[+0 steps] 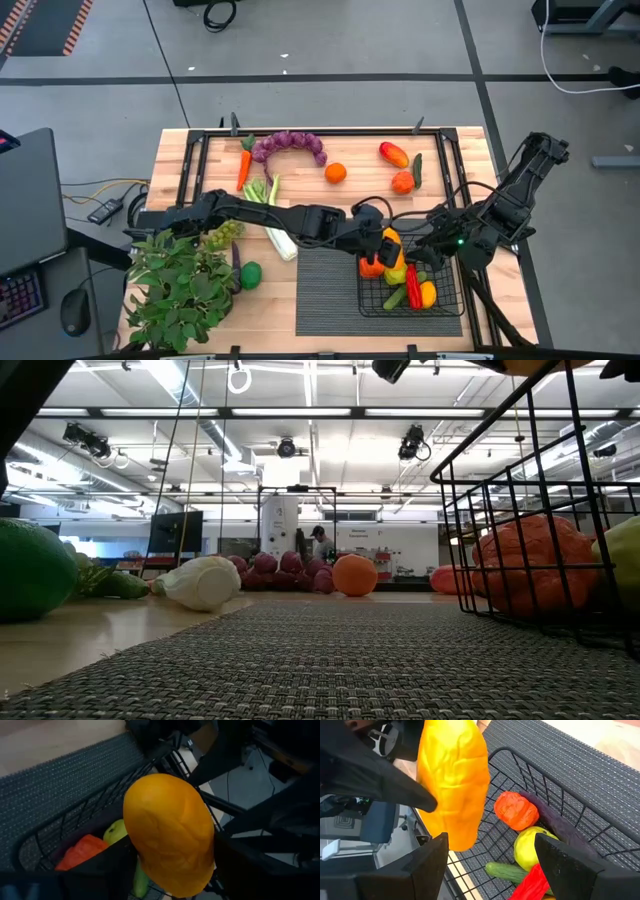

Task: Build produce basket
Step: Put the bottom mango into the wire basket

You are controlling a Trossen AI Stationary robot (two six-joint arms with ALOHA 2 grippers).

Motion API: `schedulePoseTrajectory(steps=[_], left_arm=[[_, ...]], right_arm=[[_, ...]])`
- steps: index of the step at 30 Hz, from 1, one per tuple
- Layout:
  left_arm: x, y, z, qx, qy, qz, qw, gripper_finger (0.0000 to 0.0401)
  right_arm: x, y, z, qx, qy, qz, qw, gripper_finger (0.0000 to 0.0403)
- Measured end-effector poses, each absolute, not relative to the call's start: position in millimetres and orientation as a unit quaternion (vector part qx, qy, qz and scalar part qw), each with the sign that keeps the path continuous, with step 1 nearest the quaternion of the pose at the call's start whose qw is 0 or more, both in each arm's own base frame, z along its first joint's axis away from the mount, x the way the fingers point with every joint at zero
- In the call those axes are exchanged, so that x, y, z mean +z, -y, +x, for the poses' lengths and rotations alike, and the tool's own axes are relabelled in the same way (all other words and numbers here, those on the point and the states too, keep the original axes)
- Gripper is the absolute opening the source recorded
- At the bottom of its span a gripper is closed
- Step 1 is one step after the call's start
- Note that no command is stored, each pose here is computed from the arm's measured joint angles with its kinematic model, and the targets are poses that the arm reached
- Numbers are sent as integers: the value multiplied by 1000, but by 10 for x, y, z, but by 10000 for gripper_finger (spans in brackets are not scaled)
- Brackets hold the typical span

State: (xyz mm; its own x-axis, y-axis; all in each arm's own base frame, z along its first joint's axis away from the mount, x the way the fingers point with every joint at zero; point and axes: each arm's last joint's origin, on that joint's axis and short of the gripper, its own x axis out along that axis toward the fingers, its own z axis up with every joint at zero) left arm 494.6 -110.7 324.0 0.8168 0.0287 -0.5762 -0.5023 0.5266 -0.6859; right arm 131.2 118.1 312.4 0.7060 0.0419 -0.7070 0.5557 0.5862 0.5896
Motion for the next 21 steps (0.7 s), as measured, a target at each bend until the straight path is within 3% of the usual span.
schedulePoseTrajectory(steps=[12, 21], left_arm=[[3240, 1209, 4922, 127, -274, -385, 872, 259], [3241, 1239, 4916, 124, -275, -384, 873, 348]], right_arm=[[3131, -1213, 1300, -154, -349, 450, 807, 299], [3136, -1242, 1279, -146, -349, 453, 807, 299]])
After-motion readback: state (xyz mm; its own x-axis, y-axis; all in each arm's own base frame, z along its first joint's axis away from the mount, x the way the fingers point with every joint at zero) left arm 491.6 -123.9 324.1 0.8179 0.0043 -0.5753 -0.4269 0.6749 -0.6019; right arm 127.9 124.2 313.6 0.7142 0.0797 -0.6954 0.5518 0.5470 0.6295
